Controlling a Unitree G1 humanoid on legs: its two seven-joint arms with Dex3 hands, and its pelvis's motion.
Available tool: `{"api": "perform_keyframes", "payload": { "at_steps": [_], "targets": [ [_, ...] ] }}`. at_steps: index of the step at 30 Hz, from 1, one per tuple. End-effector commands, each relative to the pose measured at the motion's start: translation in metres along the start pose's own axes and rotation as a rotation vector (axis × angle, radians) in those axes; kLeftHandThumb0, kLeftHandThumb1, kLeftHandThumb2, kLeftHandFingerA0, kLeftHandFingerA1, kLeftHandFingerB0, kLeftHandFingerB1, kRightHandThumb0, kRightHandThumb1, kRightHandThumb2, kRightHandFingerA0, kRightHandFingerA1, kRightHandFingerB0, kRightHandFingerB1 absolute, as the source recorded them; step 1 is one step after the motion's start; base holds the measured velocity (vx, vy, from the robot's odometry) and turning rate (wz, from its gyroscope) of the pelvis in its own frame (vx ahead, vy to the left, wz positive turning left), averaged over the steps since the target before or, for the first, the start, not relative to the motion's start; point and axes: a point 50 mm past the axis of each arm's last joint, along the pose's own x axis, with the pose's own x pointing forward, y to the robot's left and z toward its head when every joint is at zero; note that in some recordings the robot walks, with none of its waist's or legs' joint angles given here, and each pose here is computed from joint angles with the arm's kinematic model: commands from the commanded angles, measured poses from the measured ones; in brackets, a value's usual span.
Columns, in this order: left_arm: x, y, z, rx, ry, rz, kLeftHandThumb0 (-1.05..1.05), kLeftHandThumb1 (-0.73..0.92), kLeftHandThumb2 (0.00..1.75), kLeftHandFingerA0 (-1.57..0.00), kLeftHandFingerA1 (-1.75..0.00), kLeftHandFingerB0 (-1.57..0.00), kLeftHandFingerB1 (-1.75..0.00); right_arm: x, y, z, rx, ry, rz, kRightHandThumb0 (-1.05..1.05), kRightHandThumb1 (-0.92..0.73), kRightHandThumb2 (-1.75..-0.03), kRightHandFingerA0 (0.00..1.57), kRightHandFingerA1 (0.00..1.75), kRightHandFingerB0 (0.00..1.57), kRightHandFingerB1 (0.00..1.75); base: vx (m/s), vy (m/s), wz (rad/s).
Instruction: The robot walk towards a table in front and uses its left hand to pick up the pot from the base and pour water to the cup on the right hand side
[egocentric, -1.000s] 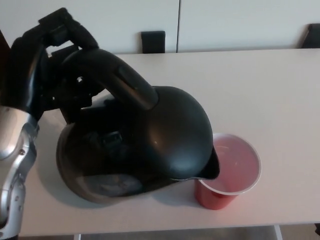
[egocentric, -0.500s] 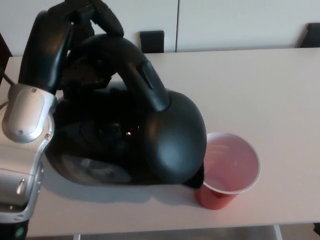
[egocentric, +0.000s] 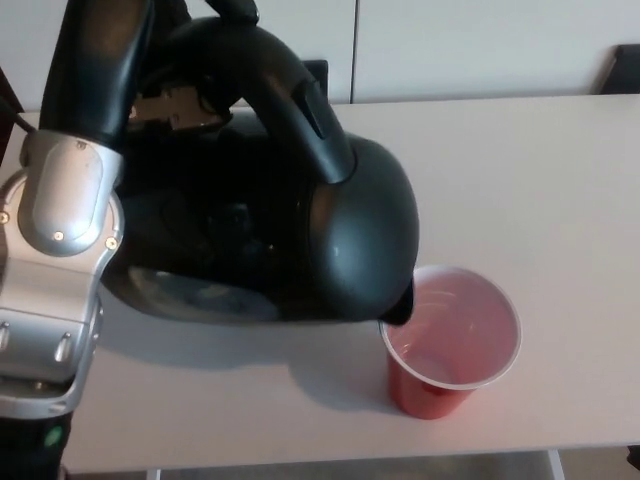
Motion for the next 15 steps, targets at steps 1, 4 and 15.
{"api": "perform_keyframes", "payload": {
  "at_steps": [1, 4, 15],
  "targets": [
    [0.007, 0.007, 0.017, 0.035, -0.098, 0.068, -0.19, 0.61, 0.54, -0.81, -1.75, -0.62, -1.75, 0.002, -0.007, 0.009, -0.028, -0.027, -0.012, -0.39, -0.61, -0.57, 0.27, 0.42, 0.34, 0.45, 0.00, 0.000, 0.00],
    [0.008, 0.005, 0.022, 0.073, -0.120, 0.069, -0.20, 0.60, 0.54, -0.81, -1.75, -0.62, -1.75, 0.002, -0.006, 0.010, -0.033, -0.032, -0.011, -0.40, -0.61, -0.57, 0.27, 0.41, 0.34, 0.45, 0.00, 0.000, 0.00],
    [0.003, -0.022, 0.040, 0.231, -0.375, 0.006, -0.07, 0.53, 0.54, -0.87, -1.75, -0.74, -1.63, 0.005, -0.003, 0.015, -0.018, -0.044, -0.008, -0.41, -0.60, -0.57, 0.30, 0.44, 0.39, 0.48, 0.00, 0.000, 0.00]
  ]
}}
